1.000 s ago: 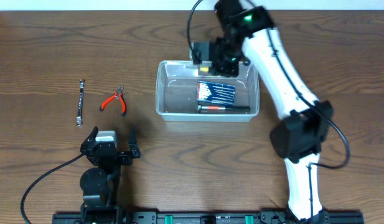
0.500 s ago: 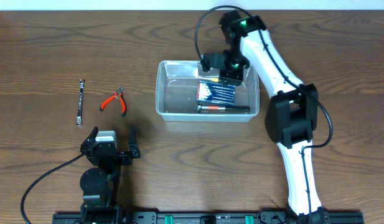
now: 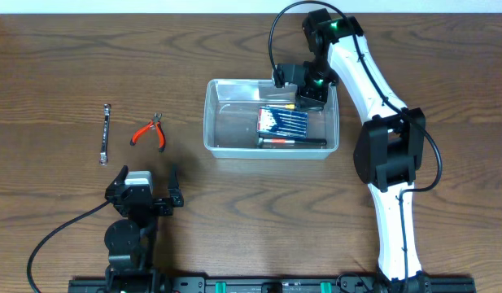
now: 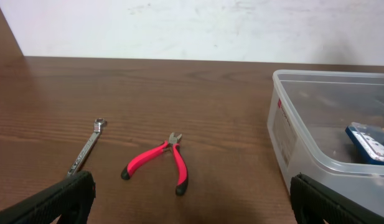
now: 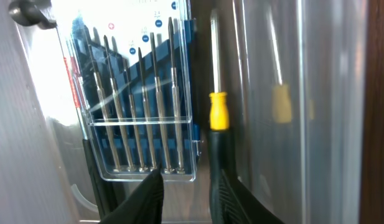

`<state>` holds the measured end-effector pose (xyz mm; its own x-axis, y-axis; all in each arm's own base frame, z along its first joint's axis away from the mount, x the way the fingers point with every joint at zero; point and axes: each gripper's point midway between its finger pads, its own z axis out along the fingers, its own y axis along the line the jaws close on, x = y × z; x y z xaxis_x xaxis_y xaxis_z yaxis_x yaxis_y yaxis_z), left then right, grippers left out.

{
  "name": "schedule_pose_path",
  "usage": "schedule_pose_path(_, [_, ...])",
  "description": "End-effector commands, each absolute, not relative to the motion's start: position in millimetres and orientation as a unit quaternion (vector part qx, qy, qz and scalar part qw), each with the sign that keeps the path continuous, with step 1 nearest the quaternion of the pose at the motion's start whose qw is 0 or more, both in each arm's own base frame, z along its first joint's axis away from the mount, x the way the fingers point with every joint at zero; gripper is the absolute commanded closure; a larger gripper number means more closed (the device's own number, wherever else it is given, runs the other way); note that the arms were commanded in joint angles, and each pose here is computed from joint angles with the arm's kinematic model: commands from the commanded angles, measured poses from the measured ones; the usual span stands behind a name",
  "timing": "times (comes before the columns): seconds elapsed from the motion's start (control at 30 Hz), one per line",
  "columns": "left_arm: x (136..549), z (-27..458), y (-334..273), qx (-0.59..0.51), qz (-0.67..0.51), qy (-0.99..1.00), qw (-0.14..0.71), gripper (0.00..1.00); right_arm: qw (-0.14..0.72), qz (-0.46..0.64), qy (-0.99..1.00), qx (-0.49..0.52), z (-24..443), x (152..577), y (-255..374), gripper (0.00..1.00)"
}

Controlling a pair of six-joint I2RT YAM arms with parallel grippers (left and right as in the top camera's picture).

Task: Pack container
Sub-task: 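Carry the screwdriver into the container and release it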

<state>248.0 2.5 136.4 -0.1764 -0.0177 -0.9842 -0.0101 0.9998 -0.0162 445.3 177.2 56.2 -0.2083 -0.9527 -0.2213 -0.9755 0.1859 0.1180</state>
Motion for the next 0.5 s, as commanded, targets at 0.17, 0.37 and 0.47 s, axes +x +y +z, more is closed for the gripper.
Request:
schedule_pose_path(0.17, [247, 123, 3, -0.012, -0.004, 0.779, 0.627, 0.02, 0.117, 0.11, 0.743, -0.65, 126, 432, 216, 0.66])
schedule_pose_path(0.37, [245, 138, 3, -0.08, -0.059, 0.773, 0.626, 0.02, 0.241, 0.048, 0.749, -0.615, 247, 424, 202, 0.31])
schedule_pose_path(0.47, [237, 182, 3, -0.113, -0.087, 0.765, 0.628, 0.02, 0.295, 0.024, 0.805, -0.514, 294, 432, 158, 0.01])
